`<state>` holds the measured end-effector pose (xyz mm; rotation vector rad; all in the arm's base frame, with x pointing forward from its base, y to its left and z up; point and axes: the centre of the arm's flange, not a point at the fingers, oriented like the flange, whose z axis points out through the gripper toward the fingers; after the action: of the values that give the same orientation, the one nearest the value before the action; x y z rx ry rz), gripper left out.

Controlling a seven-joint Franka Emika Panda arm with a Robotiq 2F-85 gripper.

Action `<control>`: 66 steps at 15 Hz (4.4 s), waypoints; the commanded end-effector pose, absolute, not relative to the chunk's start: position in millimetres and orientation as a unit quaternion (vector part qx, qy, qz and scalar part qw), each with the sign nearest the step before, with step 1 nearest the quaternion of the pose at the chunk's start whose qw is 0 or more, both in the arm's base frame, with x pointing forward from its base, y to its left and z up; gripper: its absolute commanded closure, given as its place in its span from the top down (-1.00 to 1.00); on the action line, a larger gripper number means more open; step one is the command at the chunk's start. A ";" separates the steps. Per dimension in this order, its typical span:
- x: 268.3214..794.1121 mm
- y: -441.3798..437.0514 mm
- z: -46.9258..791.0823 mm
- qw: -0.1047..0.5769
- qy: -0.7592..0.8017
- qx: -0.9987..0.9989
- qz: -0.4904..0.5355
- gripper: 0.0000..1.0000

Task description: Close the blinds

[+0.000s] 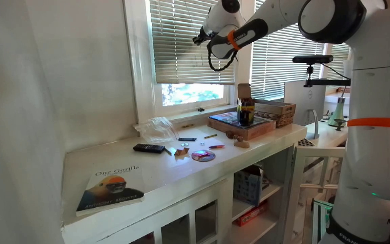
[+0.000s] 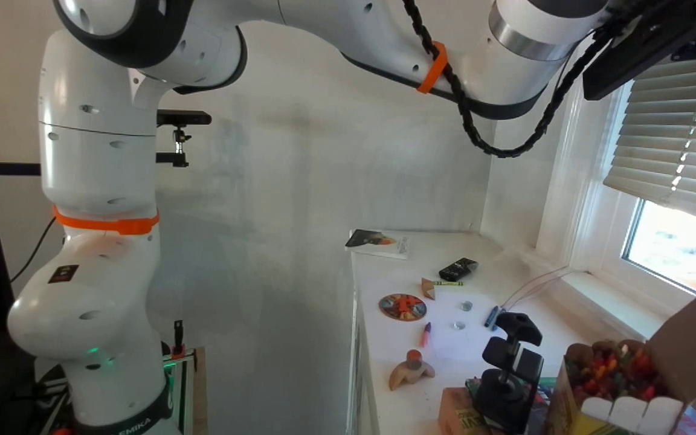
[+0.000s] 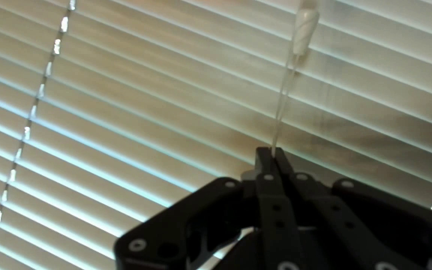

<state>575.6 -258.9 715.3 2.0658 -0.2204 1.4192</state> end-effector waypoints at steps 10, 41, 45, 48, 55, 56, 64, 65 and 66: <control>549.5 -289.8 685.6 0.369 -0.086 0.793 0.476 -0.99; 568.5 -293.7 750.7 0.475 -0.012 0.713 0.516 -0.99; 567.3 -294.7 749.4 0.474 -0.015 0.713 0.516 -0.99; 564.9 -298.6 747.3 0.485 -0.018 0.718 0.500 -0.99; 570.7 -300.0 755.1 0.528 0.003 0.702 0.477 -0.99; 573.2 -297.8 758.7 0.534 0.006 0.696 0.480 -0.99; 586.6 -275.8 791.3 0.550 0.022 0.664 0.506 -0.99; 588.0 -273.8 795.2 0.555 0.025 0.659 0.506 -0.99; 589.8 -273.2 797.6 0.558 0.025 0.656 0.508 -0.99</control>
<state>580.7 -275.8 795.0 1.5974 0.0596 1.2005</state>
